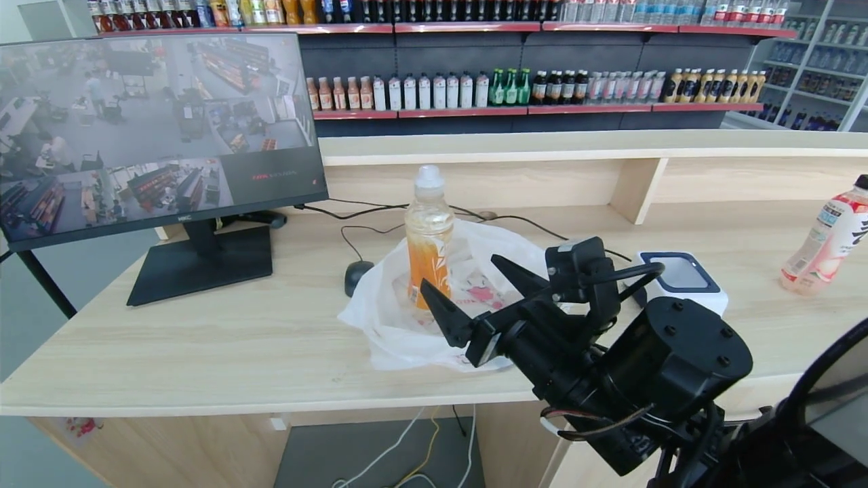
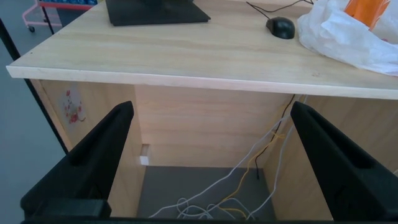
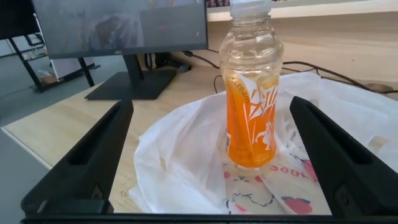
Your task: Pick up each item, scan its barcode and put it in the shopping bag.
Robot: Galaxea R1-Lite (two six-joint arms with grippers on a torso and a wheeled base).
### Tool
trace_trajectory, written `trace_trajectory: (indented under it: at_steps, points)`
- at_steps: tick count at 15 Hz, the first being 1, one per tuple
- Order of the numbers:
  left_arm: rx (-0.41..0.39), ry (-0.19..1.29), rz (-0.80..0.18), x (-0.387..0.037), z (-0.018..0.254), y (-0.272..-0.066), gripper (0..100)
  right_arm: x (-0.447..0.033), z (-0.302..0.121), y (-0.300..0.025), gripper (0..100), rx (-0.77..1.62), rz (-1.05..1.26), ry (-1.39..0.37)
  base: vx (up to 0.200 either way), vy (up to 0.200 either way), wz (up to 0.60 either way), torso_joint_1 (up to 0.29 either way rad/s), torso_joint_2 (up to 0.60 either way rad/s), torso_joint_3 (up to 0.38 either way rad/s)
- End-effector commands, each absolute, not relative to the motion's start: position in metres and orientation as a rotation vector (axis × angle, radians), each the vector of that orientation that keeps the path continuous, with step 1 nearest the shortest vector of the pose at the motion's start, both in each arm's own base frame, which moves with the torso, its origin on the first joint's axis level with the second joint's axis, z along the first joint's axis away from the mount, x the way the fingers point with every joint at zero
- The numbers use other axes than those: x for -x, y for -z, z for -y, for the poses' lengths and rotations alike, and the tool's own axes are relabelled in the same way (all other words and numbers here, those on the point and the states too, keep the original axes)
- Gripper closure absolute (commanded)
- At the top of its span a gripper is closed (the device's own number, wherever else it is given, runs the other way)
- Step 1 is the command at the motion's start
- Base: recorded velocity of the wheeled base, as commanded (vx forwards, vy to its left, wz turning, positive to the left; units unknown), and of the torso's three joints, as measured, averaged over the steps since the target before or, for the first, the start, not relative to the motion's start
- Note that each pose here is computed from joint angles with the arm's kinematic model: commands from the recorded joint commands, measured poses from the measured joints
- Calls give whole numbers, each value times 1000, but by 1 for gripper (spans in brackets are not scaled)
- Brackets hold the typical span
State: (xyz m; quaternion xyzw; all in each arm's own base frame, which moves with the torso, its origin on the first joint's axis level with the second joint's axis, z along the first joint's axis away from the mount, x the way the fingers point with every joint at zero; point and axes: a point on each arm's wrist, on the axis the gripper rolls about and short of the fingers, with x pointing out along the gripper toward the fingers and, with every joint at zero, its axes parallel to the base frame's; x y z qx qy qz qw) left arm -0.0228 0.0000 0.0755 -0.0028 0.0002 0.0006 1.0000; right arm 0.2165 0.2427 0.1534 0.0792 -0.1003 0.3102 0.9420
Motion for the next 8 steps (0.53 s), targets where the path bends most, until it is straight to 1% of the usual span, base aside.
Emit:
trace_trajectory:
  at_steps: [1,7,8]
  points:
    - [5,-2,0,23,0,-75,0,-217,-240,-156,0,-166,213,-626,0,0,0,0,0,0]
    - [6,-2,0,23,0,-75,0,-218,-234,-155,0,-160,207,-613,0,0,0,0,0,0]
    - [5,-2,0,23,0,-75,0,-217,-233,-156,0,-160,207,-613,0,-200,0,2,2,-2]
